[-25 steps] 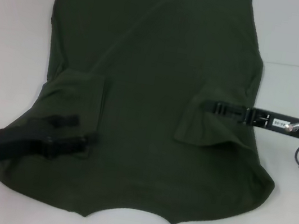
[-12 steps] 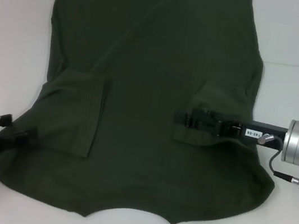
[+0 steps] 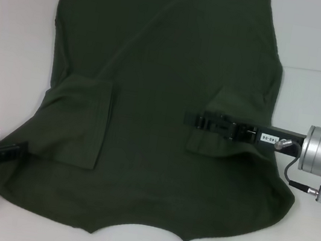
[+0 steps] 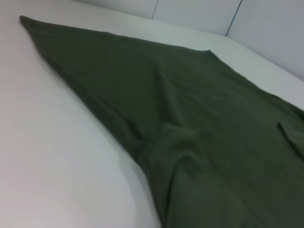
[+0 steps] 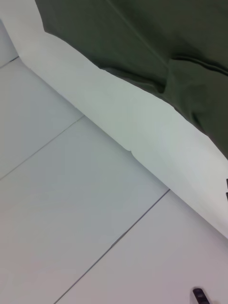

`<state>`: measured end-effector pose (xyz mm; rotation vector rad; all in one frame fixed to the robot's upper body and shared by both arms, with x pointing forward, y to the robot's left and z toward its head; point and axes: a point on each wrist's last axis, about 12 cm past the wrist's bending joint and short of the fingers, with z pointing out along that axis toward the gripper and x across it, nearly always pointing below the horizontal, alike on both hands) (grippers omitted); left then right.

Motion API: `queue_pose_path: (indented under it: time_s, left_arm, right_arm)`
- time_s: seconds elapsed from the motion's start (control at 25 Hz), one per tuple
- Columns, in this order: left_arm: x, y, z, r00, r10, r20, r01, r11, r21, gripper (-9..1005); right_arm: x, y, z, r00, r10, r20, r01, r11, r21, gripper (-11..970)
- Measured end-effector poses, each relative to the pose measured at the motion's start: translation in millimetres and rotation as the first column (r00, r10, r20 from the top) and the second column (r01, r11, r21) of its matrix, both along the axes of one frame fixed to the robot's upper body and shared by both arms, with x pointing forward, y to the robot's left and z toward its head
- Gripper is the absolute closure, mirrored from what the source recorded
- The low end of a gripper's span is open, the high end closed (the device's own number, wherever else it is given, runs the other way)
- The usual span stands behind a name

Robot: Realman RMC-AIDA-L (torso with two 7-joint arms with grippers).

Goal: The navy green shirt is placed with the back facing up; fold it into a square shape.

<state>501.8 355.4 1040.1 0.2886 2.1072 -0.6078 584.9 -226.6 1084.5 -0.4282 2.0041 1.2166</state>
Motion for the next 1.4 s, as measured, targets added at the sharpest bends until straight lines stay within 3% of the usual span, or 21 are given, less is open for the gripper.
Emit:
queue_pose_path:
  time_s: [0.76,1.4]
  left_arm:
    - [-3.1,0,-7.1,0.999,-0.013,-0.04,0.015,0.999,0.037,108]
    - [-9.0,-12,1.6,0.987,-0.155,-0.04,0.155,0.988,-0.001,108]
  right_arm:
    - [1.3,1,1.4,1.0,0.003,0.01,-0.003,1.0,-0.001,61]
    - [1.1,-1,1.2,1.0,-0.002,0.013,0.002,1.0,-0.002,62]
